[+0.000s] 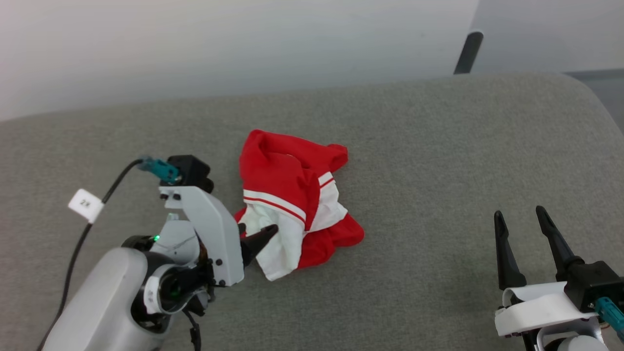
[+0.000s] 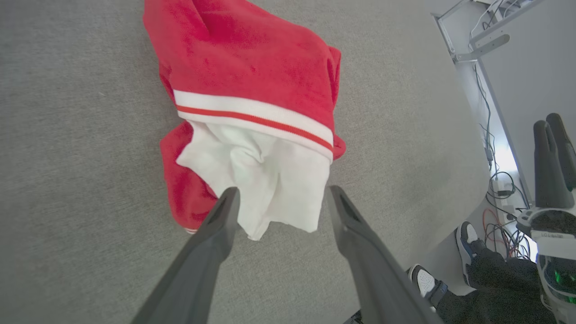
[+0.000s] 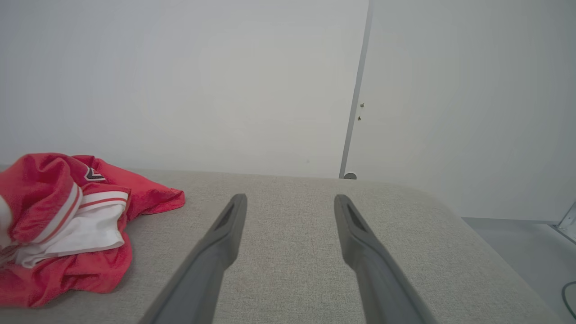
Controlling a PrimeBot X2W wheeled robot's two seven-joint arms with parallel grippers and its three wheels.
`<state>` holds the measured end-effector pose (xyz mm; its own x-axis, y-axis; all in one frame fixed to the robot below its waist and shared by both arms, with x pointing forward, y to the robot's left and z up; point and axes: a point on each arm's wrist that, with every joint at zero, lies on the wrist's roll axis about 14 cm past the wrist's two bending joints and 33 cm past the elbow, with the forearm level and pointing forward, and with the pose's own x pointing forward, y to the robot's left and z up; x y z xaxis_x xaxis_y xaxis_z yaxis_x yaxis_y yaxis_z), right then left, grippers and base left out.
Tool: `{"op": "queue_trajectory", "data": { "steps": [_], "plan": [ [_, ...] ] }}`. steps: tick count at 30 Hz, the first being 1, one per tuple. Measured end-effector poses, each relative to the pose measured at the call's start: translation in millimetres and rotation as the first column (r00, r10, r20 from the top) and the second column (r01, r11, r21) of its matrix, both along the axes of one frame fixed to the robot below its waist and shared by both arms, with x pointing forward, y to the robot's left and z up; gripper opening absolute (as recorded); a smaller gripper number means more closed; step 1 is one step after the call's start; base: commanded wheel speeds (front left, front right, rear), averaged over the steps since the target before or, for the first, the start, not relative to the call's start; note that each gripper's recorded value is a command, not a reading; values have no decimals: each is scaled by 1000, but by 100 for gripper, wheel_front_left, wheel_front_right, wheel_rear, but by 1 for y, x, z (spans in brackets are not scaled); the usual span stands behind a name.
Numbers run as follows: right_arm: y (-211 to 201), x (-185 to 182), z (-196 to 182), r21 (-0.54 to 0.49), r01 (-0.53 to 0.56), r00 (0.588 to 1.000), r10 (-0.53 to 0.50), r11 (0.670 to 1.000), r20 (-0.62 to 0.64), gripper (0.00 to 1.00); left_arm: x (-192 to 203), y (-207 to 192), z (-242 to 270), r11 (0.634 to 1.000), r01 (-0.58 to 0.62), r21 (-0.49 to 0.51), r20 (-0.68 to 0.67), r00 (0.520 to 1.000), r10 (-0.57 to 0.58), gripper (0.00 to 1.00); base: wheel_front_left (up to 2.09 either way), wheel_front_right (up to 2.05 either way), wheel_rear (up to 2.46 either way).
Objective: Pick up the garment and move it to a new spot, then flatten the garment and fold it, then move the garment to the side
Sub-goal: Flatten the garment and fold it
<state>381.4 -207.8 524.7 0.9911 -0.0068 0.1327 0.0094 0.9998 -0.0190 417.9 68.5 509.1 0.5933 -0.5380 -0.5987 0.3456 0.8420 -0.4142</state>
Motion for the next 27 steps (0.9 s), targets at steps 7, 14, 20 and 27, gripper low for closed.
{"op": "queue_trajectory", "data": {
  "steps": [7, 14, 20, 27],
  "plan": [
    [-9, 3, -6, 12, 26, 1000, -26, 1000, -17, 100, 2, -23, -22, 997, 72, 9, -88, 994, -71, 100, 0, 0, 0],
    [-18, 2, -11, 20, 53, 998, -52, 998, -33, 100, 4, -35, -38, 994, 106, 19, -144, 984, -102, 100, 0, 0, 0],
    [-21, 2, -15, 25, 64, 997, -63, 998, -44, 100, 10, -32, -53, 990, 108, 91, -147, 985, -94, 100, 0, 0, 0],
    [-22, 5, -16, 30, 67, 997, -66, 997, -47, 100, 18, -27, -67, 991, 80, 106, -161, 985, -63, 0, 0, 0, 0]
  ]
}}
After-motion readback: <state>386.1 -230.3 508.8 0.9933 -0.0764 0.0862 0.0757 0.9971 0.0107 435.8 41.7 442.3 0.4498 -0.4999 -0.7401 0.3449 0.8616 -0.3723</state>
